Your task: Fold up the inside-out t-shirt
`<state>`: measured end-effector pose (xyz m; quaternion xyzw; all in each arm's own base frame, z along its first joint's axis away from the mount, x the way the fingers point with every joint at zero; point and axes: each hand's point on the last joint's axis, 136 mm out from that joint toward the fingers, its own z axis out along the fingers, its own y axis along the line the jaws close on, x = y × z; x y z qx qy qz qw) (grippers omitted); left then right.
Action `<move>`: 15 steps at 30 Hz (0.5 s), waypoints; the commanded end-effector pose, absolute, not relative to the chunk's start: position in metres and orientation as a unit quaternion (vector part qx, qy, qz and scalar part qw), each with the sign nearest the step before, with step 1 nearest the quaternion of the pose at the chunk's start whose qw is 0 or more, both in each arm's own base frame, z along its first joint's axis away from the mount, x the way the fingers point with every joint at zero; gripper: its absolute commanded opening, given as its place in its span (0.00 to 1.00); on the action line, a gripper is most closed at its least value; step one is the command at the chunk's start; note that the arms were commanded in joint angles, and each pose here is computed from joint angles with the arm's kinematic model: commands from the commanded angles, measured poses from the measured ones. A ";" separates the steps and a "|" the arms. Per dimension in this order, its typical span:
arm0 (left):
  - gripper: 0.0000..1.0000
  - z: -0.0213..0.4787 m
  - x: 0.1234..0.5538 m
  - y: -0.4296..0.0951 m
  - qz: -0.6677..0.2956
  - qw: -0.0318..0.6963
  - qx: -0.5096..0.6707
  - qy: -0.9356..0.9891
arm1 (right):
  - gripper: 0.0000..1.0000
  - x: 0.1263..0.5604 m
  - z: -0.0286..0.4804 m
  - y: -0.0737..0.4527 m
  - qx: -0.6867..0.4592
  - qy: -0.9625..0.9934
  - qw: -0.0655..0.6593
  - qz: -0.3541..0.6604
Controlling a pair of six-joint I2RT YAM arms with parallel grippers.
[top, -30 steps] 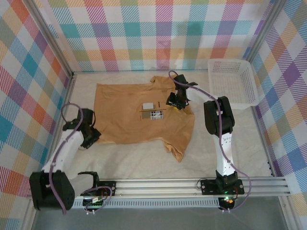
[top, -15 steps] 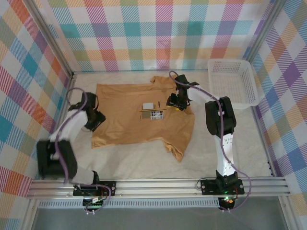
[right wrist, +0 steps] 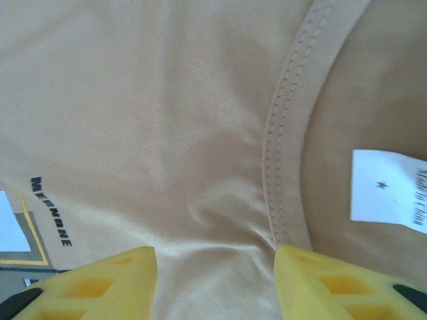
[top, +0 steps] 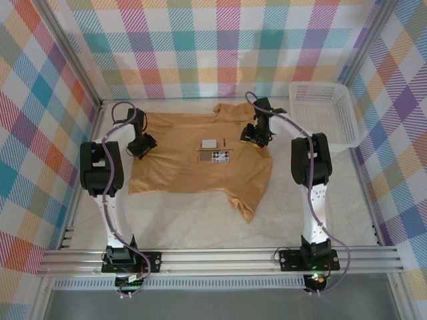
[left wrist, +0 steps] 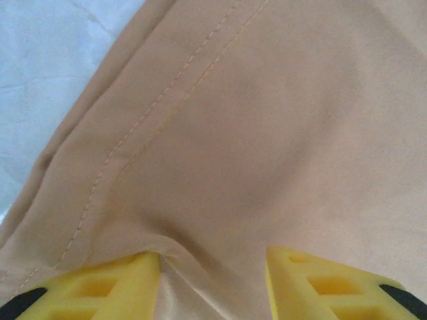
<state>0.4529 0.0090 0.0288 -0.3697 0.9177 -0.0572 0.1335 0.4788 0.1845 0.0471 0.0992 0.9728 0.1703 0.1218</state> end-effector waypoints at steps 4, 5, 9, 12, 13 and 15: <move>0.50 0.096 0.380 0.035 0.014 0.155 -0.365 0.918 | 0.51 0.381 0.091 0.197 0.051 0.976 0.114 0.181; 0.50 0.100 0.364 0.037 0.023 0.153 -0.366 0.918 | 0.51 0.364 0.091 0.197 0.047 0.977 0.112 0.176; 0.52 0.091 0.301 0.035 0.012 0.140 -0.379 0.914 | 0.51 0.294 0.072 0.199 0.034 0.980 0.096 0.174; 0.50 0.070 0.270 0.025 -0.025 0.118 -0.394 0.911 | 0.48 0.257 0.062 0.193 0.028 0.983 0.087 0.161; 0.50 0.062 0.261 0.023 -0.029 0.106 -0.397 0.911 | 0.48 0.246 0.060 0.190 0.026 0.984 0.082 0.155; 0.47 0.047 0.249 0.024 -0.030 0.089 -0.406 0.909 | 0.46 0.227 0.054 0.186 0.025 0.986 0.069 0.151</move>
